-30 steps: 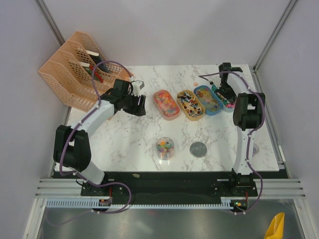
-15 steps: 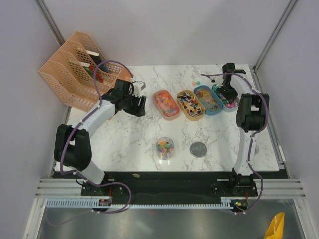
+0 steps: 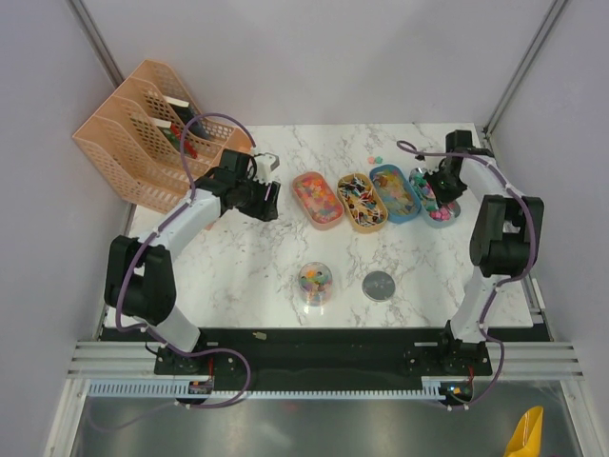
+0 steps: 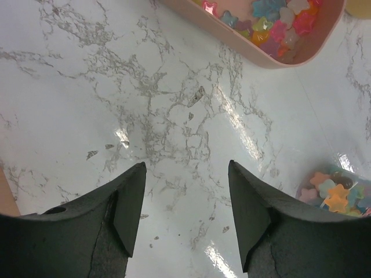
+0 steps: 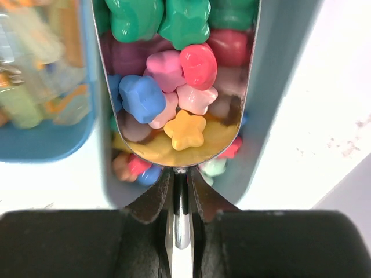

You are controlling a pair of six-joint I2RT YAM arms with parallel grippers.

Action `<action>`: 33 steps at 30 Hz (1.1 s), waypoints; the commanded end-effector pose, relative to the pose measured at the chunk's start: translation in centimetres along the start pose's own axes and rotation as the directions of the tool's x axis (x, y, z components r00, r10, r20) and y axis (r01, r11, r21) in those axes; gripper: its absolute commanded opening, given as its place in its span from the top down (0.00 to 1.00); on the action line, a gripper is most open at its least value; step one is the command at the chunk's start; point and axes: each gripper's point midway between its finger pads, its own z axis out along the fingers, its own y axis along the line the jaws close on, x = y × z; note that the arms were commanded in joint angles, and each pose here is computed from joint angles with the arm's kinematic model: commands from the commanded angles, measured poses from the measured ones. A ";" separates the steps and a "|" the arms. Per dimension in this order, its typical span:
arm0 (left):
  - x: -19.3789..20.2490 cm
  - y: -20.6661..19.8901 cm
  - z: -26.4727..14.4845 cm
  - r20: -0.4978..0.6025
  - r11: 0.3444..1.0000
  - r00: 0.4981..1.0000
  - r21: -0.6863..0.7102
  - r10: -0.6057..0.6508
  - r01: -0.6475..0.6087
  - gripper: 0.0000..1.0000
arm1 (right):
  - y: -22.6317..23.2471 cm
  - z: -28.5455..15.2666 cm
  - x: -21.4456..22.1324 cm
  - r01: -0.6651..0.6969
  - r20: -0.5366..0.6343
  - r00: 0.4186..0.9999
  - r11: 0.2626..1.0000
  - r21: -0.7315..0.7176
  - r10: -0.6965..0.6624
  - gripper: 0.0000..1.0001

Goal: Pack the candies
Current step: Scoop the fake candies from the storage box.

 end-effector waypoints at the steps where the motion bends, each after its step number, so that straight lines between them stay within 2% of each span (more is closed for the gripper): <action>1: -2.1 0.1 -0.8 0.056 0.999 0.997 -0.012 0.053 -0.052 0.34 | -0.3 -5.7 -4.5 0.012 0.227 0.974 1.000 0.029 -0.018 1.00; 5: -2.6 -0.1 -1.3 0.077 0.999 0.996 -0.010 0.054 -0.053 0.34 | -0.7 -8.7 -5.6 0.010 0.293 0.956 0.998 0.059 -0.027 1.00; 9: -3.5 -0.5 -2.2 0.106 0.998 0.993 -0.001 0.058 -0.059 0.34 | -0.6 -11.1 -5.4 0.024 0.286 0.957 0.998 0.065 -0.041 1.00; 12: -4.2 -0.6 -3.0 0.128 0.997 0.989 -0.002 0.071 -0.071 0.34 | 0.9 -13.0 -4.5 0.115 0.249 0.960 0.992 0.057 -0.126 1.00; 15: -4.9 -0.5 -4.0 0.149 0.997 0.986 -0.025 0.080 -0.078 0.34 | 2.8 -14.9 -2.6 0.265 0.177 0.946 0.963 0.055 -0.271 1.00; 16: -5.0 -0.4 -4.3 0.155 0.996 0.985 -0.035 0.081 -0.076 0.34 | 5.3 -15.0 -2.1 0.350 0.145 0.926 0.936 0.019 -0.349 1.00; 19: -4.7 0.2 -4.7 0.153 0.996 0.986 -0.075 0.064 -0.053 0.34 | 7.2 -16.6 -0.3 0.511 0.102 0.853 0.859 0.033 -0.512 1.00; 20: -4.6 0.4 -5.0 0.158 0.996 0.987 -0.085 0.043 -0.030 0.34 | 9.0 -17.0 -0.2 0.596 0.103 0.797 0.802 0.019 -0.595 1.00; 22: -3.9 0.6 -5.2 0.154 0.996 0.988 -0.090 0.021 -0.007 0.34 | 11.1 -18.2 0.4 0.674 0.091 0.733 0.738 0.037 -0.674 1.00; 25: -2.7 0.5 -5.3 0.145 0.996 0.989 -0.089 -0.007 0.020 0.34 | 14.0 -19.2 0.3 0.736 0.106 0.670 0.676 0.038 -0.735 1.00; 27: -1.9 0.4 -5.3 0.137 0.996 0.990 -0.089 -0.018 0.031 0.34 | 15.7 -19.5 0.3 0.741 0.120 0.664 0.671 0.026 -0.738 1.00; 28: -1.6 0.5 -5.4 0.137 0.995 0.990 -0.091 -0.024 0.036 0.34 | 17.2 -19.7 0.3 0.772 0.119 0.628 0.635 0.022 -0.769 1.00; 30: -1.3 0.3 -6.0 0.149 0.995 0.989 -0.093 -0.023 0.037 0.34 | 18.7 -19.6 0.4 0.800 0.113 0.594 0.600 0.021 -0.796 1.00; 31: -1.2 0.5 -6.1 0.153 0.995 0.988 -0.096 -0.022 0.037 0.34 | 20.4 -19.6 0.7 0.832 0.110 0.550 0.554 0.017 -0.828 1.00; 33: -0.9 0.8 -6.7 0.162 0.993 0.987 -0.114 -0.021 0.040 0.34 | 21.4 -19.2 1.0 0.861 0.070 0.505 0.508 0.031 -0.860 1.00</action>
